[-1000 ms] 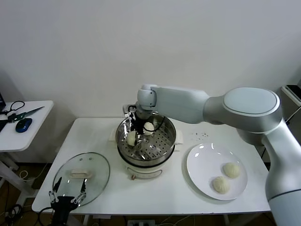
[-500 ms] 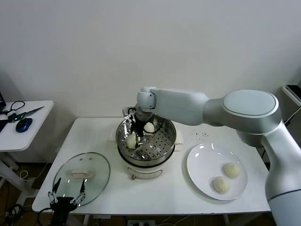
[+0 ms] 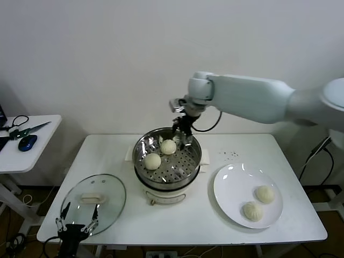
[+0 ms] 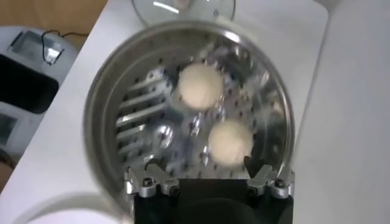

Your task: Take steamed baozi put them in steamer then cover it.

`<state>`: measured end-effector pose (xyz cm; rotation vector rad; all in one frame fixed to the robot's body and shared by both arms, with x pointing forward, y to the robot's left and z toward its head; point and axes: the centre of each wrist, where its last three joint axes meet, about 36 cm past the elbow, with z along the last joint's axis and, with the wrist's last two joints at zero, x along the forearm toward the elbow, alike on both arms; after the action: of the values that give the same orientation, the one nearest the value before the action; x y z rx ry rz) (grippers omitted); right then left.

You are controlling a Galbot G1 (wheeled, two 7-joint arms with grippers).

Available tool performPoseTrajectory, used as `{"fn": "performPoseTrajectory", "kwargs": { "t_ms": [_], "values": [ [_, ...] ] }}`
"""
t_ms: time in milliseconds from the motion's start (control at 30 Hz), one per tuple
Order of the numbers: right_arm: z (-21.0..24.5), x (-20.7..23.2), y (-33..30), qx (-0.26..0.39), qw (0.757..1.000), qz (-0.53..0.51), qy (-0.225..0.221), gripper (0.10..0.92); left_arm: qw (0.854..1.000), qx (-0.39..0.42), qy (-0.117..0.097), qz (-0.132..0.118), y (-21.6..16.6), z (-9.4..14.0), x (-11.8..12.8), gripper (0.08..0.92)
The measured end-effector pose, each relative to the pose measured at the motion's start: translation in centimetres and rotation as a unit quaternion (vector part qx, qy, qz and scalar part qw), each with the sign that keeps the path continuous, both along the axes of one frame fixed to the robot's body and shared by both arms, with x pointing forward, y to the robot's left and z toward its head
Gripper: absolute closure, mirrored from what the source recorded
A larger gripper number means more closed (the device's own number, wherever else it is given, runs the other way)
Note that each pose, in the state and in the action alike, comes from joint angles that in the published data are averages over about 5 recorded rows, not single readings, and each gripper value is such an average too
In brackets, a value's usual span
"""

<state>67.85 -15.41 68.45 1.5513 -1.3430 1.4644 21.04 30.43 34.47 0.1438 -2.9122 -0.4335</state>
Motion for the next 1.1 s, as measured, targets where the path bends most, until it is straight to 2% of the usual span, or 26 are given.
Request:
{"fn": "performPoseTrajectory", "kwargs": {
  "t_ms": [167,467,800,1100],
  "values": [
    [-1.9,-2.3,-6.0,-0.005,1.0,-0.014,0.01,0.2,1.0,0.003,-0.001,0.0,-0.1,0.2,0.1,0.177],
    [-9.1,-6.4,-14.8,-0.021,0.997,-0.05,0.048,0.2,1.0,0.008,0.006,0.0,-0.4,0.1,-0.2,0.177],
    [-16.6,-9.4,-18.9,-0.048,0.993,-0.065,0.083,0.2,1.0,0.011,0.012,0.005,-0.4,0.0,-0.5,0.177],
    [-20.7,-11.2,-20.5,-0.069,0.989,-0.07,0.111,0.2,1.0,0.012,0.018,0.006,-0.7,-0.3,-0.7,0.177]
  ]
}}
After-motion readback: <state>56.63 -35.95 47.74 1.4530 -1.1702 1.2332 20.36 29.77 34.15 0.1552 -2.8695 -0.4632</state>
